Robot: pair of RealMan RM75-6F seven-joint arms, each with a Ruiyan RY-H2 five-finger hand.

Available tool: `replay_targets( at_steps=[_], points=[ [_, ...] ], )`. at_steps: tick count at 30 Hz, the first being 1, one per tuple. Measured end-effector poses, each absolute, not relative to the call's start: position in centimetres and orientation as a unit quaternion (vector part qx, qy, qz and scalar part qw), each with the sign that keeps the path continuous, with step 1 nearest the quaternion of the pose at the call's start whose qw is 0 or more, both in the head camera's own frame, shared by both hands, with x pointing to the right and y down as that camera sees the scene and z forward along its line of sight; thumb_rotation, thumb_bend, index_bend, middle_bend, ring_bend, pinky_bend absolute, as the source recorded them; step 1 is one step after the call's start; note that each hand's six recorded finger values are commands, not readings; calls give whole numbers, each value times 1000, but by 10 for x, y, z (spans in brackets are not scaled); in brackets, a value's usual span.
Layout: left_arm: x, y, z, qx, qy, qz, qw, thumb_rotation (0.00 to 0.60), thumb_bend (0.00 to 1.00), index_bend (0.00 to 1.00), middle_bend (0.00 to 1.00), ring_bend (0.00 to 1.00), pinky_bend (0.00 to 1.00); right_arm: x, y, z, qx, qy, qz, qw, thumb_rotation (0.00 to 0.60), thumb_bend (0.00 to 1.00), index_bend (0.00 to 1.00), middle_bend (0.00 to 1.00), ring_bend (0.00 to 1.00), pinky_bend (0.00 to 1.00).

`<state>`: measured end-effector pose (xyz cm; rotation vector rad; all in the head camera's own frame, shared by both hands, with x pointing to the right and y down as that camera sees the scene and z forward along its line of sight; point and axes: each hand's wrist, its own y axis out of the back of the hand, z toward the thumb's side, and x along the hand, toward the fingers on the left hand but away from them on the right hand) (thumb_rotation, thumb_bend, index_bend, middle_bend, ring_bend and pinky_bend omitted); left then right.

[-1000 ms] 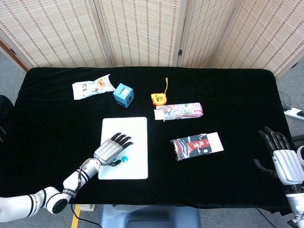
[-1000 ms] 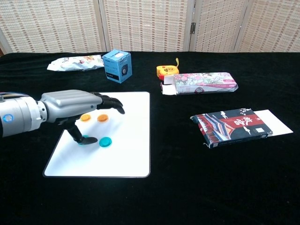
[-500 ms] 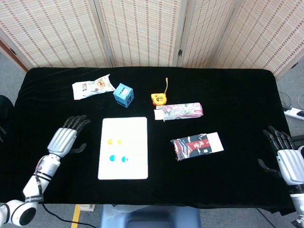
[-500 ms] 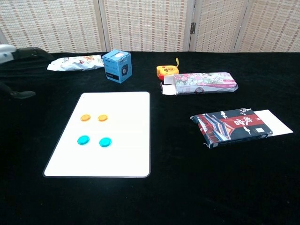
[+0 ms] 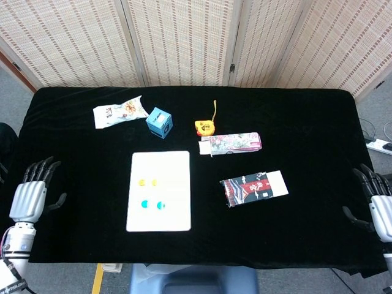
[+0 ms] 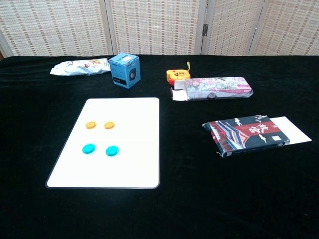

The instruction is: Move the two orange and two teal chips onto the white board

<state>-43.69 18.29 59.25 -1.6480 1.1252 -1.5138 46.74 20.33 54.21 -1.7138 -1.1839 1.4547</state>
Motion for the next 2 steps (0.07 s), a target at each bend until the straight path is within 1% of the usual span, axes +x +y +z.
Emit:
replay_targets(
  at_steps=[2],
  points=[
    [-441, 190, 588, -619, 434, -577, 310, 600, 395, 157, 66, 0, 0, 466, 205, 542, -648, -443, 545, 295, 600, 361, 0, 19, 0, 0]
  ],
)
